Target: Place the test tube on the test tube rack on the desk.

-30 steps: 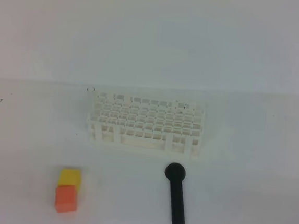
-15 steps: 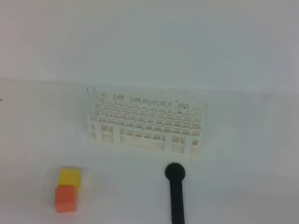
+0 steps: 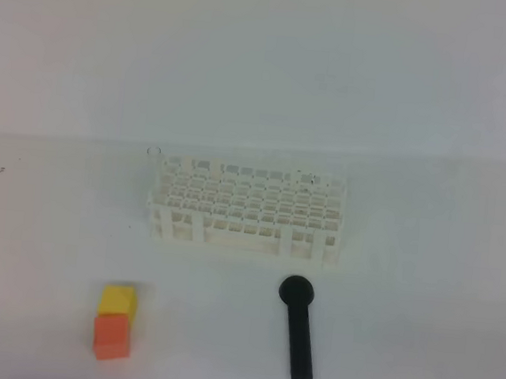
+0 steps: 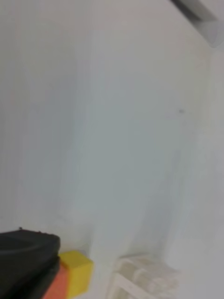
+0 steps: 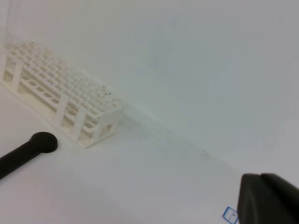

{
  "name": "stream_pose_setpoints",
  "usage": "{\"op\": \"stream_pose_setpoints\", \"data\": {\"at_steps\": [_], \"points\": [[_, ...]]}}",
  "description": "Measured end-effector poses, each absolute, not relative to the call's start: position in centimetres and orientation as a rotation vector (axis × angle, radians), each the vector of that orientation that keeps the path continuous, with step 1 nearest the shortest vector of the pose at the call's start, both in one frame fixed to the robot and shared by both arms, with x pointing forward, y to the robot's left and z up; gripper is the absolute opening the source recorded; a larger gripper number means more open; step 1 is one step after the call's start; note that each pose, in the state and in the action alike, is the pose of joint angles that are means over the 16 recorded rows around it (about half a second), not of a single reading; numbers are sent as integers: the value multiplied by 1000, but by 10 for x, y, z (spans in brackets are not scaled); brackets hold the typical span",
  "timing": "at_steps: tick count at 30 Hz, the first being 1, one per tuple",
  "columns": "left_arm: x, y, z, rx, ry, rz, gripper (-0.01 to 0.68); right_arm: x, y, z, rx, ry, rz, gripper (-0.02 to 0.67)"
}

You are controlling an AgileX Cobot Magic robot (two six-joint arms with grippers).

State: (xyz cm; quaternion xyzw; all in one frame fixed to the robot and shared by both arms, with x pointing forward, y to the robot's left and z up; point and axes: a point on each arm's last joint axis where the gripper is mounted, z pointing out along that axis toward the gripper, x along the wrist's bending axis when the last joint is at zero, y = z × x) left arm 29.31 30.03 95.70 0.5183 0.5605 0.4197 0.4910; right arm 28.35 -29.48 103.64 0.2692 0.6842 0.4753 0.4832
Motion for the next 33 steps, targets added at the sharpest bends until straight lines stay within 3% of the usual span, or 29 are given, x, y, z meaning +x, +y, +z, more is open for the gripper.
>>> {"op": "stream_pose_setpoints", "data": {"at_steps": [33], "points": [[292, 302, 950, 1306, 1431, 1003, -1, 285, -296, 1035, 682, 1617, 1105, -1]]}}
